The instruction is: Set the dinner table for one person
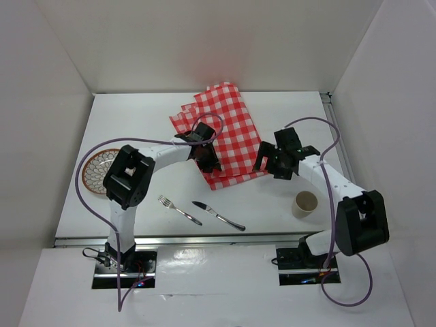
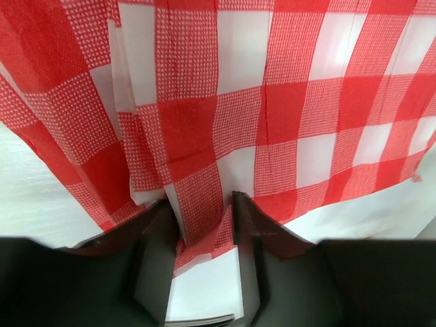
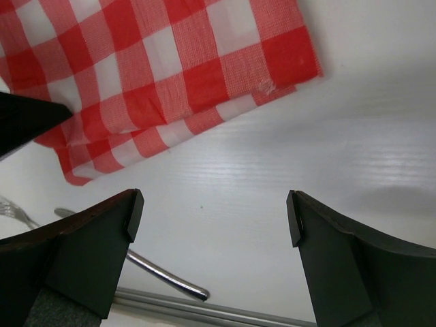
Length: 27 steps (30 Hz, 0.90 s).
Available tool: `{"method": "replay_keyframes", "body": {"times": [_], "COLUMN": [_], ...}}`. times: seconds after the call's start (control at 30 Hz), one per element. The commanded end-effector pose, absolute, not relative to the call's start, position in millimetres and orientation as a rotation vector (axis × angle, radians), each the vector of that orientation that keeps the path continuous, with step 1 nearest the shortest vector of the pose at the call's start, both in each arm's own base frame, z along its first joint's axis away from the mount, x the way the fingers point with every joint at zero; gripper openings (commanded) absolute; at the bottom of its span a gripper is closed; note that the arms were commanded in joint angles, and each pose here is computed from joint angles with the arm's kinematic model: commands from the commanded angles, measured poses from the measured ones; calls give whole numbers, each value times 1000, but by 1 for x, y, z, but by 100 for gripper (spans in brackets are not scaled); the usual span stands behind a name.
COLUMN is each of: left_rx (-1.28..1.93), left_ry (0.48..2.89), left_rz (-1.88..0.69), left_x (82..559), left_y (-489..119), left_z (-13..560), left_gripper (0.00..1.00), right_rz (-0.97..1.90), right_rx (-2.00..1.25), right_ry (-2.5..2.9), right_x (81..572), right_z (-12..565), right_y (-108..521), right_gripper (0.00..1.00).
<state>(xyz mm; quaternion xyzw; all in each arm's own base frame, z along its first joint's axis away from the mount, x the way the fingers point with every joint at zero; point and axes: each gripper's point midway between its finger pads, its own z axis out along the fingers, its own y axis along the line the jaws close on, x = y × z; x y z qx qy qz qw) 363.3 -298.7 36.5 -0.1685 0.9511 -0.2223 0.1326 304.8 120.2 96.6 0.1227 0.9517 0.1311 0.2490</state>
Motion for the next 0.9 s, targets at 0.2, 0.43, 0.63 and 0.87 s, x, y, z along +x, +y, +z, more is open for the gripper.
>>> {"method": "replay_keyframes", "body": {"times": [0.2, 0.43, 0.63, 0.87], "left_rx": [-431, -355, -269, -263], "left_ry": [2649, 2502, 2420, 2413], "left_rz": [-701, -820, -848, -870], "left_x": [391, 428, 443, 444], "left_y": [-311, -321, -329, -323], "left_z": [89, 175, 227, 235], "left_gripper": [0, 0, 0, 0], "right_rz": [784, 761, 737, 625], "right_rx": [336, 553, 766, 875], "right_ry": [2435, 2318, 2311, 2300], "right_x": [285, 272, 284, 301], "right_z": [108, 89, 62, 41], "right_y": [185, 241, 266, 284], "right_gripper": [100, 100, 97, 92]}}
